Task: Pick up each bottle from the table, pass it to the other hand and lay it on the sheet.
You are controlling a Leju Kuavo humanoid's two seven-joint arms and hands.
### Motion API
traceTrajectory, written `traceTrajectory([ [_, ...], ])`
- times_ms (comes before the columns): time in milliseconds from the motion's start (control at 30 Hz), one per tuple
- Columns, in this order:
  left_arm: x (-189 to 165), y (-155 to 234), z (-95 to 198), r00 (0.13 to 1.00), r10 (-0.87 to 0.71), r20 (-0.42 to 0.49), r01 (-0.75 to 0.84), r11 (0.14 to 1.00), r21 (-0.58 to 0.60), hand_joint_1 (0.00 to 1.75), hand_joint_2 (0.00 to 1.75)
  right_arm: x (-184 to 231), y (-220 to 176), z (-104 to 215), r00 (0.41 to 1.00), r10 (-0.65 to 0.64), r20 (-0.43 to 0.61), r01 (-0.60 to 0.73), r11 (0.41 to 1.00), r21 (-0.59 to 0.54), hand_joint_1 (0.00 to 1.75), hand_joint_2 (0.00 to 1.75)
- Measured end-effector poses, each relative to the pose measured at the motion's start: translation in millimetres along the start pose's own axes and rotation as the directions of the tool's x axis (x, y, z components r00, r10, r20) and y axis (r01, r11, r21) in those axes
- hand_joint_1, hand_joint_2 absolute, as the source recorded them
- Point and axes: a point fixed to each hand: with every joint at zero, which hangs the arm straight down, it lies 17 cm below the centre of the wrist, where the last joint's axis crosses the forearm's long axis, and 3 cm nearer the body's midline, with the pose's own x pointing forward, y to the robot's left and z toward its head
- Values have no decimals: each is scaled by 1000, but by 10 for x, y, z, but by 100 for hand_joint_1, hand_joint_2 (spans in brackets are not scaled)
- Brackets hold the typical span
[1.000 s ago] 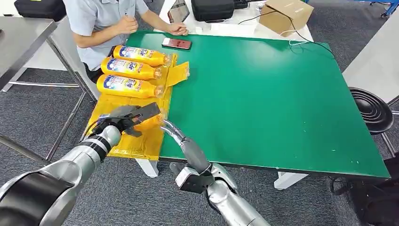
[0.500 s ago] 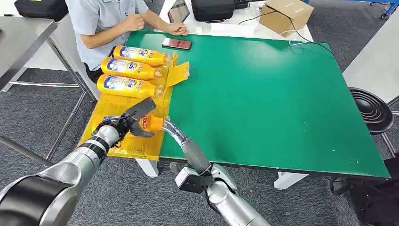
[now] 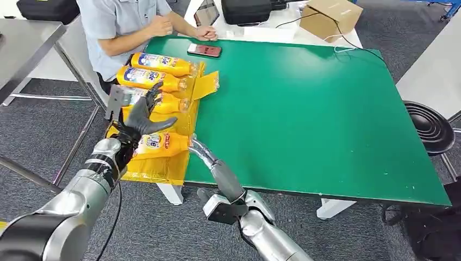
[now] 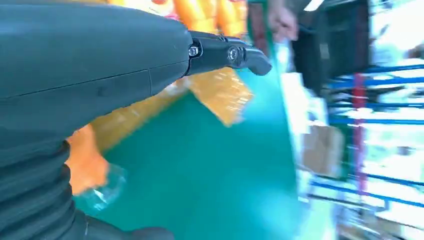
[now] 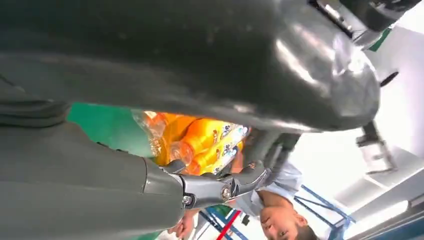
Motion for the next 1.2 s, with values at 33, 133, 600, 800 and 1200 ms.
traceTrajectory([
  [33, 42, 1, 8, 1000, 12, 17, -12, 1000, 1, 0, 175, -7, -7, 6, 1000, 1, -2, -1, 1000, -1, 0, 0],
  [133, 138, 23, 39, 997, 38, 60, -39, 999, 10, 0, 175, -23, -24, 18, 1000, 5, -4, -5, 1000, -4, 0, 0],
  [600, 303, 17, 1042, 937, 195, 289, -266, 935, 234, 0, 175, 815, -816, 343, 988, 30, 152, 33, 918, -394, 0, 0],
  [800, 8, -575, 1791, 969, -69, 236, -11, 946, 323, 0, 175, 1204, -1344, 881, 982, 119, 147, -4, 790, -613, 0, 175],
  [1200, 81, -822, 1916, 965, -91, 245, 6, 945, 327, 0, 175, 1272, -1612, 1161, 984, 128, 120, -11, 726, -688, 0, 175],
])
